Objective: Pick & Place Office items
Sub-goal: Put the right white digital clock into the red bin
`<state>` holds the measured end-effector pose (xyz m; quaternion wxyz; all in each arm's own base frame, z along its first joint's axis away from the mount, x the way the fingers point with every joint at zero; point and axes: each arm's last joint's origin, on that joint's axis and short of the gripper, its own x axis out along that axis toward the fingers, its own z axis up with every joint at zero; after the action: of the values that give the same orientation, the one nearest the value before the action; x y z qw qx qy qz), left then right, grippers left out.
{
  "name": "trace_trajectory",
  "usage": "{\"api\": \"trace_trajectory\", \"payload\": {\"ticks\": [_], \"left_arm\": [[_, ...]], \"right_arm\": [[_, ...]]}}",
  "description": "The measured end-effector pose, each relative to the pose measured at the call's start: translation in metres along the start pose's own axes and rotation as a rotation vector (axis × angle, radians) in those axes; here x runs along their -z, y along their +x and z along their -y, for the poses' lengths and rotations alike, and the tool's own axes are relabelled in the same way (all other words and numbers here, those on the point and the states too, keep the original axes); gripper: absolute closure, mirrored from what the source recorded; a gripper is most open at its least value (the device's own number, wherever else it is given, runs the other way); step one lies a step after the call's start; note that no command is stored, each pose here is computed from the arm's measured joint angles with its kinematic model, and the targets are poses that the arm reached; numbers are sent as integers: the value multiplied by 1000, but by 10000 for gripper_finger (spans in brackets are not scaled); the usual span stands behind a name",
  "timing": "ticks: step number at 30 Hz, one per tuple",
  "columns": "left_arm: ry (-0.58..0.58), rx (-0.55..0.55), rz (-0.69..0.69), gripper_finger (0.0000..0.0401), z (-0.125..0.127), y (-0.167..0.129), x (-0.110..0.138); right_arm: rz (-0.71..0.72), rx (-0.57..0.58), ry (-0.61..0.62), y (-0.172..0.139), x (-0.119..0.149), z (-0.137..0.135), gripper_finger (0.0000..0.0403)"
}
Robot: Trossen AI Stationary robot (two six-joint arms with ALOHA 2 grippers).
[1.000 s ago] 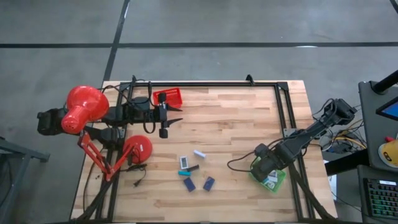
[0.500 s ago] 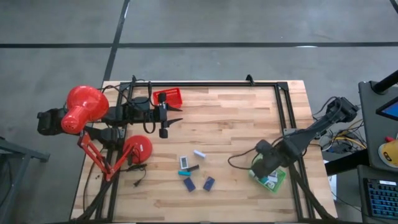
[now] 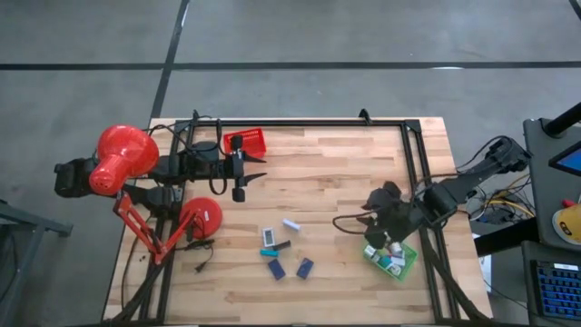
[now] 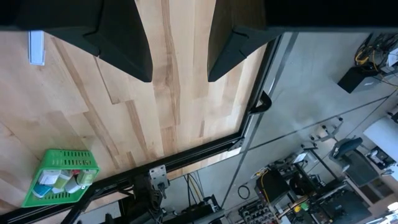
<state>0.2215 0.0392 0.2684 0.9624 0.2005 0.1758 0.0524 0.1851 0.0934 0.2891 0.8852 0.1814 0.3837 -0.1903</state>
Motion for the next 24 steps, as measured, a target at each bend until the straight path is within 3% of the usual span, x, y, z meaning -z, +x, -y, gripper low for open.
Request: {"api": "trace_trajectory", "payload": {"ticks": [7,14,19,24], "left_arm": [[0,1,0,242,0,0,0],[0,0,0,242,0,0,0],[0,1,0,242,0,0,0],[0,1,-1,242,0,0,0]], "right_arm": [[123,-78,-167,12,-37,9,223],[259,-263,-297,45,-56,24,223],[303,-189,-280,69,-51,46,223],[438,-208,-340,84,-47,57,223]]}}
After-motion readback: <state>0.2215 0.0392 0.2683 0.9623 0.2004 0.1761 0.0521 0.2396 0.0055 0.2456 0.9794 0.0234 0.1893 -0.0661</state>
